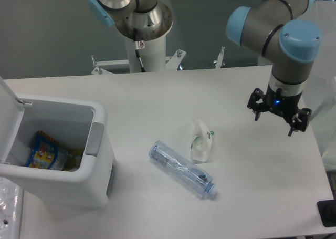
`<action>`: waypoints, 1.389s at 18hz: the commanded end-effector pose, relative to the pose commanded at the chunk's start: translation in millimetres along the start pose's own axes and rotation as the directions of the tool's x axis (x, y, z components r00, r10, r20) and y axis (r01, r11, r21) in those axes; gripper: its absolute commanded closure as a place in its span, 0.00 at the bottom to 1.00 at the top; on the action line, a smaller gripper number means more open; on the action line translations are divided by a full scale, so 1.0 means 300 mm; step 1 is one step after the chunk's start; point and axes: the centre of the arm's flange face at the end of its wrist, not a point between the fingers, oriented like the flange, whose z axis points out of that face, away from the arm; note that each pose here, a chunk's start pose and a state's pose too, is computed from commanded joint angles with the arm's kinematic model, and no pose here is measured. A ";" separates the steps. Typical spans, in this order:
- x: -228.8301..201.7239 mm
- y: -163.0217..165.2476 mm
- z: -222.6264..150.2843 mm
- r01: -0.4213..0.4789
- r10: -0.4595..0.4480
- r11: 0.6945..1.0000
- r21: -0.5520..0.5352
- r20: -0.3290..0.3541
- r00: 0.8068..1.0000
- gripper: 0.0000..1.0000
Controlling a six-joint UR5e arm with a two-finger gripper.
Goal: Place the trash in the trash can
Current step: 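Move the gripper over the crumpled white tissue and lower it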
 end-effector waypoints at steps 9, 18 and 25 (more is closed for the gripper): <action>0.155 -0.100 0.059 -0.009 0.014 0.997 0.075 -0.070 0.997 0.00; 0.382 -0.207 0.172 -0.031 0.036 0.999 0.036 -0.147 0.989 0.00; 0.452 -0.234 0.311 -0.018 0.003 0.994 -0.104 -0.141 0.990 0.00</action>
